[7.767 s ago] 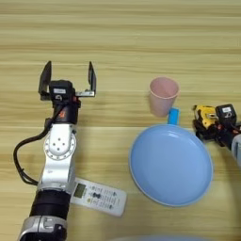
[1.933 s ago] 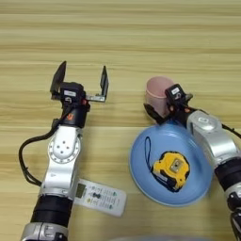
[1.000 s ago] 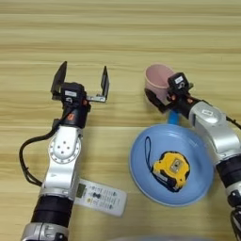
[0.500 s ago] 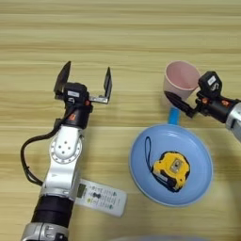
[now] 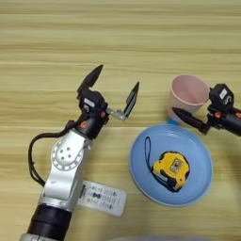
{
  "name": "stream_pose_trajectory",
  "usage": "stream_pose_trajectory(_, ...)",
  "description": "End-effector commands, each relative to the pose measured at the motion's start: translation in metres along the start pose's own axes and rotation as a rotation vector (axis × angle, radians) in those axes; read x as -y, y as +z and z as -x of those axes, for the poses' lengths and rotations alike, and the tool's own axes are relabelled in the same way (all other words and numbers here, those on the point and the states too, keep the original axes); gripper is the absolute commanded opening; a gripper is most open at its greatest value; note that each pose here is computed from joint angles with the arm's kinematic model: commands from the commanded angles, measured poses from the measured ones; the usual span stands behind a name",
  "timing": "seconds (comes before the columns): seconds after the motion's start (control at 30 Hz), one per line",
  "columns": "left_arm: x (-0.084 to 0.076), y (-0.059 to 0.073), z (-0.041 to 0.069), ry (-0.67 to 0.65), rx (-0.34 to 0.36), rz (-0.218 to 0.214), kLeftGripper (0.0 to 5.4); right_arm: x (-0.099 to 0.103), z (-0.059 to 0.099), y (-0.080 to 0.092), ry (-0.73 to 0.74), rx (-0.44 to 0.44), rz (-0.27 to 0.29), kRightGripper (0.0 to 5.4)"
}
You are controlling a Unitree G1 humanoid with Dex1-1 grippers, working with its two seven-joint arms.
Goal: Move the objects on the table
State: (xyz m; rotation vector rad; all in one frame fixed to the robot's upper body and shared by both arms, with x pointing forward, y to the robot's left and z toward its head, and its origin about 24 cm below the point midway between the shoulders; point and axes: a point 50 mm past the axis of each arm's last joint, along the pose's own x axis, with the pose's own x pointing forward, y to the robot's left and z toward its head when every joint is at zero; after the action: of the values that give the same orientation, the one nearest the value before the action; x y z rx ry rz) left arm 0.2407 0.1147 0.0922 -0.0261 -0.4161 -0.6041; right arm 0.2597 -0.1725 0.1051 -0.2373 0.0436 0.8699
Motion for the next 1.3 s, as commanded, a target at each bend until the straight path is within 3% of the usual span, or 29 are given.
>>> stream_pose_trajectory(0.03, 0.01, 0.011, 0.008, -0.186, -0.031, 0.092, 5.4, -0.002, 0.001, 0.005, 0.025, 0.008, 0.012, 4.33)
stream_pose_trajectory(0.3, 0.027, 0.015, 0.015, -0.492, -0.129, 0.108, 5.4, -0.016, -0.004, 0.009, 0.078, 0.027, 0.021, 4.33)
stream_pose_trajectory(0.77, 0.034, 0.011, 0.01, -0.556, -0.155, 0.094, 5.4, -0.05, -0.003, 0.015, 0.217, 0.035, 0.042, 4.33)
stream_pose_trajectory(1.3, 0.04, 0.008, 0.014, -0.587, -0.177, 0.101, 5.4, -0.063, 0.001, 0.023, 0.29, 0.041, 0.074, 4.33)
